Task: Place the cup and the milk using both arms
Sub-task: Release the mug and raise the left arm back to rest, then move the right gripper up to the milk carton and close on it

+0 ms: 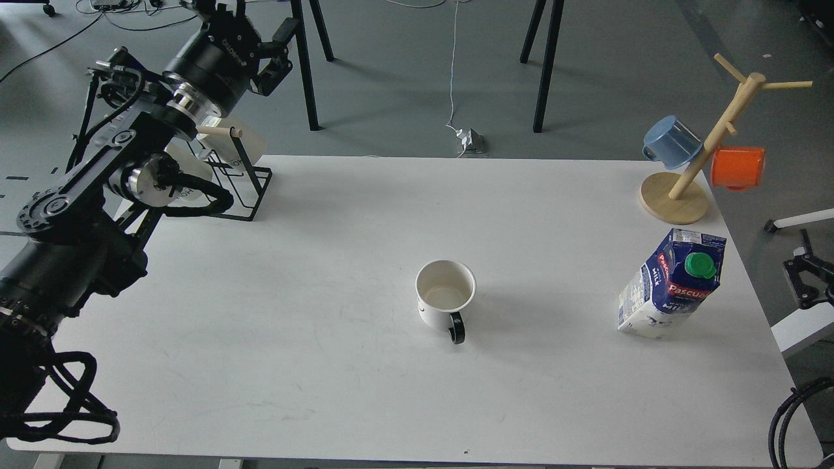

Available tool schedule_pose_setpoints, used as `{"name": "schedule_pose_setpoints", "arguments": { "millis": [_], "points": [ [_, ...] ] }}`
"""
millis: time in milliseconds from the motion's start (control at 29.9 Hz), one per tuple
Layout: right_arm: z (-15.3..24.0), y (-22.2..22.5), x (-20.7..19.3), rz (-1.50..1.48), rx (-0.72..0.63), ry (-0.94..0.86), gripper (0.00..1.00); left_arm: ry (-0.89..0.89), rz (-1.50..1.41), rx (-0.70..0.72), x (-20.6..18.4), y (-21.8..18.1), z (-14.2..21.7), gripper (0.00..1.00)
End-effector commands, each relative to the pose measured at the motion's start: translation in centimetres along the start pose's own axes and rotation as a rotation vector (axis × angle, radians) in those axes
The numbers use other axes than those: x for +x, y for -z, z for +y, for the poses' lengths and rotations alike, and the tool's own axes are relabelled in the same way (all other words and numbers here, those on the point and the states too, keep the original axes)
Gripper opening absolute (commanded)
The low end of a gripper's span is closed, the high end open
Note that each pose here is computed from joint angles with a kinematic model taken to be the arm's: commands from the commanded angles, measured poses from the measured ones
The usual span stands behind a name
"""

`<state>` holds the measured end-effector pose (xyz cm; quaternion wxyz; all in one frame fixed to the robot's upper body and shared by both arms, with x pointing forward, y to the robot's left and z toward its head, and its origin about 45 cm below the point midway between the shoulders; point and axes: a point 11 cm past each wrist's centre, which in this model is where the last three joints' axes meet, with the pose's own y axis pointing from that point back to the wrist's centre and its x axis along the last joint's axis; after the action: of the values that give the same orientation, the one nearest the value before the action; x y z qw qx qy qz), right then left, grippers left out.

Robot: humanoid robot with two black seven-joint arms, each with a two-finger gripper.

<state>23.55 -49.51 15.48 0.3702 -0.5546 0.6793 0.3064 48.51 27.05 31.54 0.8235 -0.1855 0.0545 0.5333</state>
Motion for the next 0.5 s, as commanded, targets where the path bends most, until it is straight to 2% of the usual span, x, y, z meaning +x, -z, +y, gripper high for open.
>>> {"name": "schedule_pose_setpoints", "arguments": {
  "millis": [0, 100, 234, 468],
  "points": [
    [3.7, -2.7, 1.0, -0.048, -0.053, -0.043, 0.99, -0.125, 0.148, -0.040, 3.5, 0.0, 1.0, 1.00],
    [6.6, -5.3, 1.4, -0.105, -0.086, -0.081, 0.99, -0.149, 0.228, -0.057, 5.2, 0.4, 2.0, 1.00],
    [8.7, -9.0, 1.8, -0.165, -0.152, -0.117, 0.99, -0.223, 0.246, -0.048, 7.3, 1.7, 3.3, 1.00],
    [10.5, -14.5, 1.3, -0.255, -0.245, -0.140, 0.99, -0.236, 0.258, -0.045, 7.9, 2.0, 3.9, 1.00]
  ]
}}
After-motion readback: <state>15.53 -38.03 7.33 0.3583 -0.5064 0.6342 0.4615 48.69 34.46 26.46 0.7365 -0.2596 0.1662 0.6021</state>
